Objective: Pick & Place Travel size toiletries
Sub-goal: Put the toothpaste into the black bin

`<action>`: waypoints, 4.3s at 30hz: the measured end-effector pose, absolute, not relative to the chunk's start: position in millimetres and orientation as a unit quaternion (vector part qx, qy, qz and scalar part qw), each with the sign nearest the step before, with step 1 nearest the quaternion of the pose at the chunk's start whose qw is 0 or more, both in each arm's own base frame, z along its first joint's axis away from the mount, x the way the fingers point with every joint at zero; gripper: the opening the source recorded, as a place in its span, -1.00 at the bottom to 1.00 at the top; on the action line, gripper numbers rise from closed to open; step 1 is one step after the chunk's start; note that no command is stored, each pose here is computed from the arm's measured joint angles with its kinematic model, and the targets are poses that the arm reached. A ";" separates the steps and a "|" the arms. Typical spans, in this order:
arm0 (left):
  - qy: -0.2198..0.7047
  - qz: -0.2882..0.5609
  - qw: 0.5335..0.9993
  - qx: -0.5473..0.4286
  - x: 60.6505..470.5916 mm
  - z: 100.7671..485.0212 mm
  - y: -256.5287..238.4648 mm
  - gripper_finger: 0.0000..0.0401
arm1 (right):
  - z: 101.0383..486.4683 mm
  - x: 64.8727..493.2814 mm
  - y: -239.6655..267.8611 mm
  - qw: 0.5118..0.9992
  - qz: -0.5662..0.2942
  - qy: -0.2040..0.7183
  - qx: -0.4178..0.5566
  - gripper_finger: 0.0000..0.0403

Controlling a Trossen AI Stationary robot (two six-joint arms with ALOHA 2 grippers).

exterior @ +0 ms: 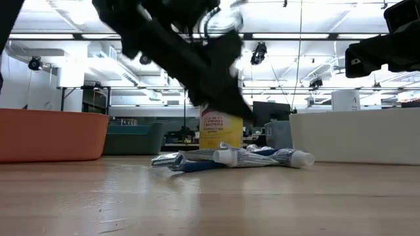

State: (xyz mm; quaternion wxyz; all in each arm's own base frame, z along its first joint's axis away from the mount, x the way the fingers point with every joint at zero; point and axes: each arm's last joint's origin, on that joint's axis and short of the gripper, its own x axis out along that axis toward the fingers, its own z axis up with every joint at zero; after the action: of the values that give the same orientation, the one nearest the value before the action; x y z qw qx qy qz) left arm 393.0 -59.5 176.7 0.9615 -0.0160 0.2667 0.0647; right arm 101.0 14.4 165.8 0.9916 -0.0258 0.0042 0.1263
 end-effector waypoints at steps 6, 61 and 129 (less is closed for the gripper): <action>0.224 0.030 0.974 0.001 370.4 216.3 -59.6 -0.97 | 165.5 101.1 14.4 0.992 0.127 0.006 -0.026 -0.63; -0.066 -0.052 0.996 0.038 100.9 180.3 -17.8 -0.96 | 166.7 101.3 14.4 0.991 0.126 0.008 0.044 -0.61; -0.009 -0.052 0.998 0.017 97.0 167.9 -16.9 -0.96 | 194.8 401.5 38.7 0.867 0.076 0.492 -0.038 -0.05</action>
State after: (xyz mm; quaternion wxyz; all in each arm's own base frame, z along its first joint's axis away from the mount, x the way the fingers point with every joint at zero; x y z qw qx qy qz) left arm 97.0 -16.9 167.9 0.9984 0.0172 -0.0088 -0.0525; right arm 401.5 38.7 194.8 0.8665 -0.0375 0.4918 0.0765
